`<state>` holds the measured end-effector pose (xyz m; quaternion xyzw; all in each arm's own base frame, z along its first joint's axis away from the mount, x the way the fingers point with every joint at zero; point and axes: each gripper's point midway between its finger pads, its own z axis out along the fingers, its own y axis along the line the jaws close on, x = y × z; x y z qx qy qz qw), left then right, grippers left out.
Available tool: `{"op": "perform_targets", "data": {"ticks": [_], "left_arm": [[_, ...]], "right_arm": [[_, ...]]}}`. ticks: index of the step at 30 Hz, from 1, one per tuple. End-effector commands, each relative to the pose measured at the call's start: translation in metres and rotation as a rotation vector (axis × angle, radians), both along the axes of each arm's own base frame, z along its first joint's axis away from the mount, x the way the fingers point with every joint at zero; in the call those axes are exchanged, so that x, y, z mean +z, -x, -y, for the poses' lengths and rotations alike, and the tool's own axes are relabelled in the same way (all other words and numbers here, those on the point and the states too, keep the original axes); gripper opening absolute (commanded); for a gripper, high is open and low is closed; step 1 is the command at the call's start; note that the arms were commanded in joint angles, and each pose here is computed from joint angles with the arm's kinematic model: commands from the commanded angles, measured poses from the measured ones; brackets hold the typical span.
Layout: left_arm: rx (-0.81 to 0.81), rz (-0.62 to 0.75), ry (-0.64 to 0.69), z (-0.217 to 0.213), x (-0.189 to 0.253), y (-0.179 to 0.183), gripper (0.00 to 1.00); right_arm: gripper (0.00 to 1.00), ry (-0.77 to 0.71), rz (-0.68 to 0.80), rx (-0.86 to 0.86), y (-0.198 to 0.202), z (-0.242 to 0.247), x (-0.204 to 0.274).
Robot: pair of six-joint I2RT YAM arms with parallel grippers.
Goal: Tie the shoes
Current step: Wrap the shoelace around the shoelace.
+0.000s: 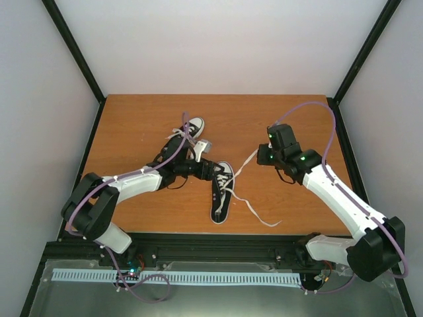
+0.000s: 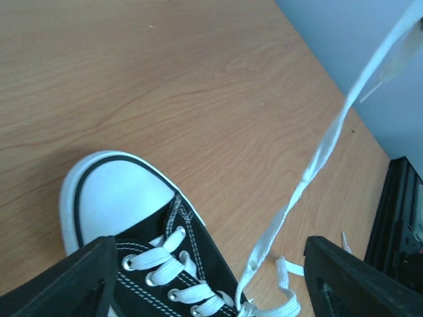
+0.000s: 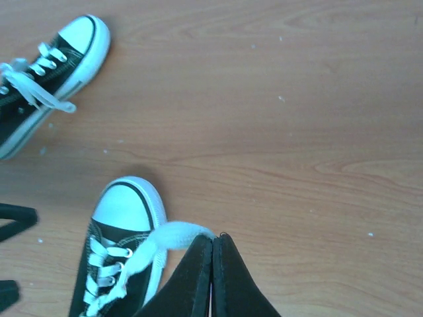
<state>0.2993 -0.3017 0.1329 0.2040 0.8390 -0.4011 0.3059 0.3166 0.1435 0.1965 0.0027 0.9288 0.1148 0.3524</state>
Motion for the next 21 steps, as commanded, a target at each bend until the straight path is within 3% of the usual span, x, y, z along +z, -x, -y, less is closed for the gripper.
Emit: {"op": "perform_targets", "data": {"ticks": [1,4,8,11,15,18,21], "left_arm": [[-0.135,0.085,0.095,0.028,0.025,0.002,0.75],[-0.077,0.032,0.080,0.024,0.021,0.004,0.70],[0.248,-0.109,-0.029,-0.021,0.020,-0.013,0.69],[0.289,-0.145,0.039,-0.039,0.046,-0.003,0.70],[0.327,-0.147,0.019,-0.063,0.074,0.004,0.77],[0.278,-0.168,0.013,-0.067,0.091,0.011,0.82],[0.191,-0.255,-0.025,-0.063,0.081,0.026,0.83]], "right_arm": [[0.03,-0.040,0.073,0.022,-0.004,-0.004,0.028],[0.03,-0.120,0.124,0.085,-0.003,-0.018,0.053],[0.03,-0.248,0.133,0.257,0.014,-0.049,0.073],[0.03,-0.328,0.122,0.394,0.038,-0.079,0.077],[0.03,-0.357,0.113,0.579,0.081,-0.132,0.069],[0.03,-0.366,0.088,0.699,0.112,-0.172,0.053],[0.03,-0.331,0.048,0.803,0.140,-0.211,0.028]]}}
